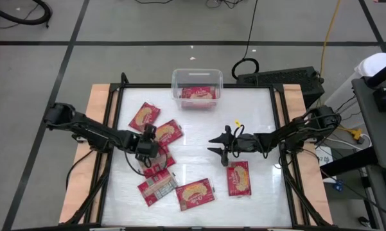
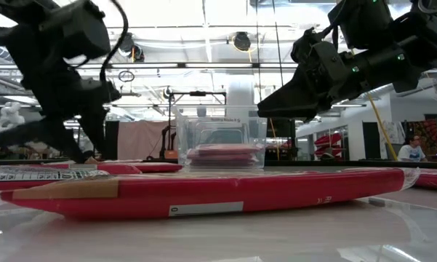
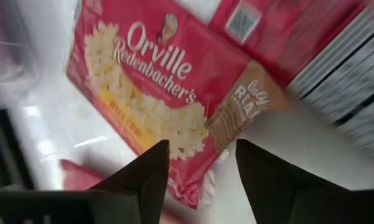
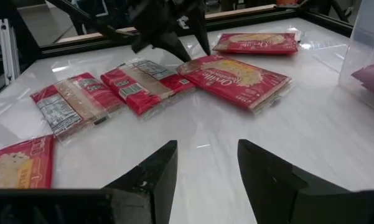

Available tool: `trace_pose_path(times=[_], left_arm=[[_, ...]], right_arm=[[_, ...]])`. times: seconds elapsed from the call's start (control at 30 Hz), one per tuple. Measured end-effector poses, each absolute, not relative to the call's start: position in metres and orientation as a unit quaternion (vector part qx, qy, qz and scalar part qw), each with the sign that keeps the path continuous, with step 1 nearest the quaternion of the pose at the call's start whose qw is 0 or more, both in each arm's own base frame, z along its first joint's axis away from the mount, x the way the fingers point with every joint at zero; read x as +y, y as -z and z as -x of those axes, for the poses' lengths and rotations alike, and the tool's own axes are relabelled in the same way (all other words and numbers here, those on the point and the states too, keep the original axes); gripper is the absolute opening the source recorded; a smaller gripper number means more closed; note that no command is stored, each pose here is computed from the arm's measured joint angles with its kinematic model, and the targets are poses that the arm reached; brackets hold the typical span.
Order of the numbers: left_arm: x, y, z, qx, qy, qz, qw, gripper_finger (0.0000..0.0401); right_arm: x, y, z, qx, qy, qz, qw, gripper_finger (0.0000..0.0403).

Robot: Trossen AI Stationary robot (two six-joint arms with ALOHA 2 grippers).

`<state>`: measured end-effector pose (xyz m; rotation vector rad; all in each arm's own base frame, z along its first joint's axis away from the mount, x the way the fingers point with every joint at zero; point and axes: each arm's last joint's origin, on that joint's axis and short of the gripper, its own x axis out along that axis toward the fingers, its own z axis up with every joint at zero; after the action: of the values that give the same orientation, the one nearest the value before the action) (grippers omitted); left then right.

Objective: Sort popcorn bags into baskets
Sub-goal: Put the popcorn bag into the transparent bin

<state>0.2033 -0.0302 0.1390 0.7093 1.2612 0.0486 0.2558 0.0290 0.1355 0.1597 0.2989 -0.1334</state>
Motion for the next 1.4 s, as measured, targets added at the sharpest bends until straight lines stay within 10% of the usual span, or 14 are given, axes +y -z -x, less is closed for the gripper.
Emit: trace_pose_path(times=[0.27, 0.53, 1.4], left_arm=[[-0.033, -0.122, -0.218, 0.567, 0.003, -0.371, 0.735, 0.0181], [-0.033, -0.124, -0.23, 0.524, -0.008, -0.366, 0.769, 0.0016], [-0.005, -0.186, -0.272, 0.167, -0.239, 0.0, 0.957, 0.0006]], right_arm=[[0.029, -0.136, -0.256, 0.146, 0.067, -0.086, 0.983, 0.016], [0.029, -0.139, -0.257, 0.121, 0.097, -0.123, 0.98, 0.016], [0.057, -0.148, -0.303, 0.064, 0.217, -0.211, 0.951, 0.0206]])
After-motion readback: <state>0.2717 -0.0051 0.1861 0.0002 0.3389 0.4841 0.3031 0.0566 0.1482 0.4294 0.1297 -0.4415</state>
